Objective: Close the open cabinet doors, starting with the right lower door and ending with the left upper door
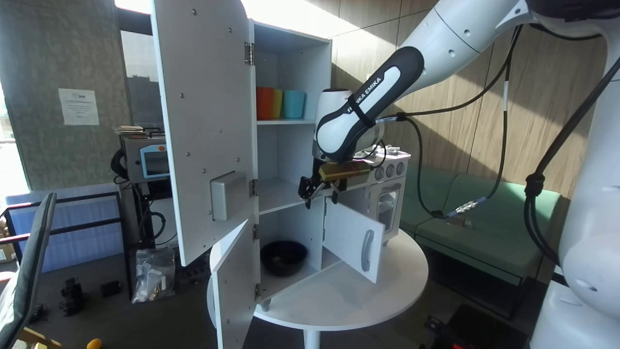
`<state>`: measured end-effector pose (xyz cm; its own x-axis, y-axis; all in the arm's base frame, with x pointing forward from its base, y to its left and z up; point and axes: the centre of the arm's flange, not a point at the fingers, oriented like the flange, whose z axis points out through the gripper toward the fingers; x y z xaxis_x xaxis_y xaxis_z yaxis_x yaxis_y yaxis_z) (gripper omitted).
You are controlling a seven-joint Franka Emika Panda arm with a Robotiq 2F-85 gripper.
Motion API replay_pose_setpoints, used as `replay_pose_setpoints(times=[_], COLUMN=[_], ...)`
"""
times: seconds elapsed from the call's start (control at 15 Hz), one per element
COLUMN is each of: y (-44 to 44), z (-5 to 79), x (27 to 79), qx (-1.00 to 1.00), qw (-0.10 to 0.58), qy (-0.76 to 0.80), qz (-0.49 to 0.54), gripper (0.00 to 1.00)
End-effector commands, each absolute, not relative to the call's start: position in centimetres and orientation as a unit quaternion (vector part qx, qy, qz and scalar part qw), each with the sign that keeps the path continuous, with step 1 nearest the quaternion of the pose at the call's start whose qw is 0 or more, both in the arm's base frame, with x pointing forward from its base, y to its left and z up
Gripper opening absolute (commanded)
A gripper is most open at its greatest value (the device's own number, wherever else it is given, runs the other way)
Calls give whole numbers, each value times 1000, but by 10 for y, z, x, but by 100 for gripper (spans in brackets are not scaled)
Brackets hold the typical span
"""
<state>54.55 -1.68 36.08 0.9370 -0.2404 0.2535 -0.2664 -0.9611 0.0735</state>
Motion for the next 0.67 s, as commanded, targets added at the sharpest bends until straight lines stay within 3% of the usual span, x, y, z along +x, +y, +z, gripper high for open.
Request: replay_pose_setpoints(times=[0.0, 0.6], y=[-25, -98], z=[361, 359], x=[543, 544], qx=[981, 970], qw=[55, 68], qy=[-134, -206], qz=[125, 105], gripper=[100, 100])
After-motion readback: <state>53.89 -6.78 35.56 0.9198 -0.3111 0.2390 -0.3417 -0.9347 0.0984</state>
